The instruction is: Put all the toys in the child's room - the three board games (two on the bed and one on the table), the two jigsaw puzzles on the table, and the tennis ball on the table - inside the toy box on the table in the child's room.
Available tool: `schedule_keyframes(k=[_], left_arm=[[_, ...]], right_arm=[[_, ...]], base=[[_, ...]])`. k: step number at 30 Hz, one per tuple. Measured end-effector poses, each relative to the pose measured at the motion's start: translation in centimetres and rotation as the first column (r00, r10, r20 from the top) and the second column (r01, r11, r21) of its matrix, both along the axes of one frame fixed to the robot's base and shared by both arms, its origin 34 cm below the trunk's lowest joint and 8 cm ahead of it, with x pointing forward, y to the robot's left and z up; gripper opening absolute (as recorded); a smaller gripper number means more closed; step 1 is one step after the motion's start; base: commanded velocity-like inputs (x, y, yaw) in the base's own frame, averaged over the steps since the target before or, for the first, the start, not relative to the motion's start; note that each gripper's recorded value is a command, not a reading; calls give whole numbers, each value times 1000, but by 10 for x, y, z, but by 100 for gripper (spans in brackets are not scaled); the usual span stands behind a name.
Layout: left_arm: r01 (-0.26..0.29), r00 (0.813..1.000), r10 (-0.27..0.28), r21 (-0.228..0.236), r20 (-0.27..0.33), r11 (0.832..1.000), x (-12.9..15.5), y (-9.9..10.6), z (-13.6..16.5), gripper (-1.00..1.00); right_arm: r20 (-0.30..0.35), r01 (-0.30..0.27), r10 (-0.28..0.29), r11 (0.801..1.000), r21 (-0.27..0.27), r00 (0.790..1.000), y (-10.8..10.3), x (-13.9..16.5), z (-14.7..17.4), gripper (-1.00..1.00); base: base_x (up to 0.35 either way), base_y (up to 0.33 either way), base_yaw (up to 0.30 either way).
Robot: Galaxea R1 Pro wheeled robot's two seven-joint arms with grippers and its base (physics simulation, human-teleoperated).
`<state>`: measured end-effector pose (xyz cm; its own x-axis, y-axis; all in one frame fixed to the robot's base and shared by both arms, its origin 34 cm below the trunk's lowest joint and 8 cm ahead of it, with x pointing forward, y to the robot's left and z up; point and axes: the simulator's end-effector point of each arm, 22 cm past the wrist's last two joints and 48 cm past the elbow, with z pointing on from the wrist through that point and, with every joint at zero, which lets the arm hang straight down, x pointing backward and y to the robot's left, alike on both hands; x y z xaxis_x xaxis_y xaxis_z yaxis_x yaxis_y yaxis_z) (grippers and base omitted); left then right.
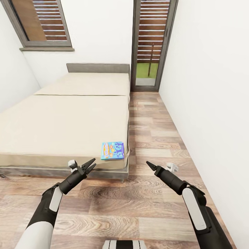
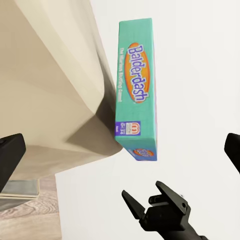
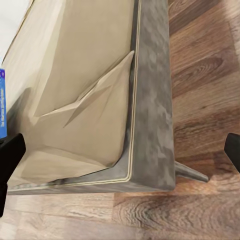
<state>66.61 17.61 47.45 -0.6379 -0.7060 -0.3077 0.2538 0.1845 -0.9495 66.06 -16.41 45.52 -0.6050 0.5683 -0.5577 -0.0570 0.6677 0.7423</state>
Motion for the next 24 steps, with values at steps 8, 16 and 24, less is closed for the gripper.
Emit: schedule_keyframes(k=[8, 16, 24], left_arm=[[-6, 1000, 6, -1, 7, 1000, 0, 5, 1, 100], [-5, 1000, 5, 9, 9, 1000, 0, 9, 1, 100], [-6, 1000, 6, 16, 9, 1000, 0, 13, 1, 100]], right_arm=[[3, 6, -6, 1000, 14, 1000, 5, 1, 1, 100], [3, 7, -7, 1000, 12, 1000, 3, 1, 1, 100], [4, 6, -6, 1000, 11, 1000, 3, 1, 1, 100]], base=[[-45, -51, 0], [-41, -30, 0], [-156, -119, 0]])
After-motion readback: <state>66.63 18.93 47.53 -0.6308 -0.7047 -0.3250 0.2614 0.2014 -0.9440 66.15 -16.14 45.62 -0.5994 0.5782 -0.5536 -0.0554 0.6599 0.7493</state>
